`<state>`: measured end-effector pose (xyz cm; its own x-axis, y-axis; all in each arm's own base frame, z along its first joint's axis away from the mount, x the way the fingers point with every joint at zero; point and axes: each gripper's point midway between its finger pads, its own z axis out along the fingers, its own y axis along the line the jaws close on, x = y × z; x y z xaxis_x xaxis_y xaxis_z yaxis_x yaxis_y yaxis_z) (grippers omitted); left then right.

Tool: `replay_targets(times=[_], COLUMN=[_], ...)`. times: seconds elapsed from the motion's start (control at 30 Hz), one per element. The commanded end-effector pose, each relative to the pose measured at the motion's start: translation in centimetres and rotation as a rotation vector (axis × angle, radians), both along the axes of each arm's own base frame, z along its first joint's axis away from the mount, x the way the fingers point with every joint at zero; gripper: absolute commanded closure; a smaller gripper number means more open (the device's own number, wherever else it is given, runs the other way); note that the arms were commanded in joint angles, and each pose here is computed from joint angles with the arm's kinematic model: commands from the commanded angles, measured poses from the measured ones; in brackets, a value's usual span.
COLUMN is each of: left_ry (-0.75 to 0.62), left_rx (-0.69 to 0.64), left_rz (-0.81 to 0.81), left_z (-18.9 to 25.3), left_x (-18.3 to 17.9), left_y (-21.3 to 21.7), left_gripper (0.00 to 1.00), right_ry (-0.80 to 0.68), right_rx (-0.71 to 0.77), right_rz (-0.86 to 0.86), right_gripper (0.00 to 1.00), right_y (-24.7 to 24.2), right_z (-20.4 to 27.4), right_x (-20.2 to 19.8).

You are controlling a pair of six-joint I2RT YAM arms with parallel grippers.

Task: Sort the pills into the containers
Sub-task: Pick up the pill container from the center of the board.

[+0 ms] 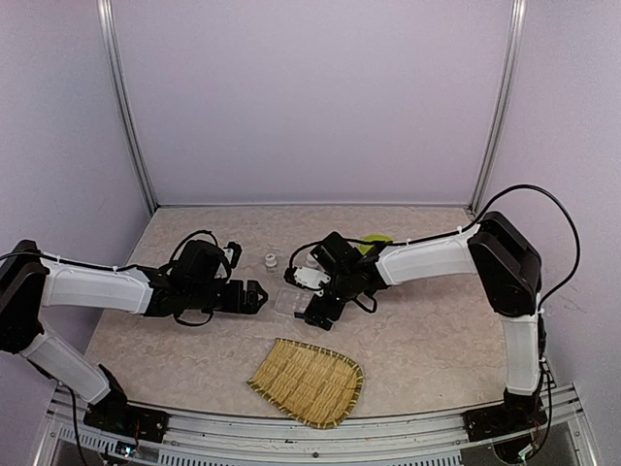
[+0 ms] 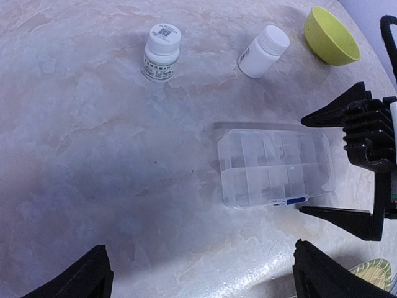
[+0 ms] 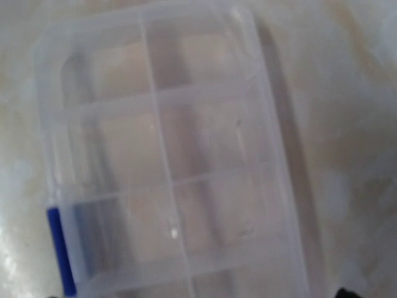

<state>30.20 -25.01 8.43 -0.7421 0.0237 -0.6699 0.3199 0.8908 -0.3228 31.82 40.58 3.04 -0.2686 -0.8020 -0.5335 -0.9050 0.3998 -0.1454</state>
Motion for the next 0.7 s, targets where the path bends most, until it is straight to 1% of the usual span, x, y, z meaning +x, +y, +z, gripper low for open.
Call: replay_targets(times=[0.0,0.2,0.37,0.47,0.5,0.6,0.67], left_ry=[-0.01,-0.015,-0.021,-0.021,-0.021,-0.019,-0.017], left_rx=[-0.012,-0.014,-0.015,-0.015,-0.014,-0.018,-0.02], left_rz=[-0.027,-0.035,-0.034,-0.035,-0.033,-0.032,-0.031], left_z=[0.5,0.8,1.0,1.0,1.0,0.8,0.7], left_x=[-0.2,-0.2,-0.2,-0.2,-0.2,-0.3,-0.3], left_y=[-0.5,-0.6,-0.6,-0.6,-0.5,-0.5,-0.5], left_gripper=[0.01,0.01,0.01,0.01,0.01,0.01,0.01], right_ry=[0.005,0.077,0.085,0.076,0.075,0.068,0.067], right_rx=[-0.018,-0.002,0.013,0.005,-0.003,-0.018,-0.023], right_rz=[0.032,0.048,0.06,0.055,0.053,0.039,0.034], right_gripper=[0.07,0.21,0.23,0.17,0.17,0.2,0.23], right_y=[0.7,0.7,0.4,0.0,-0.3,-0.7,-0.8], right_z=[-0.5,-0.8,-0.1,0.2,0.0,-0.2,-0.3], right_x=[0.1,-0.5,-1.1,-1.3,-1.3,-1.2,-1.2])
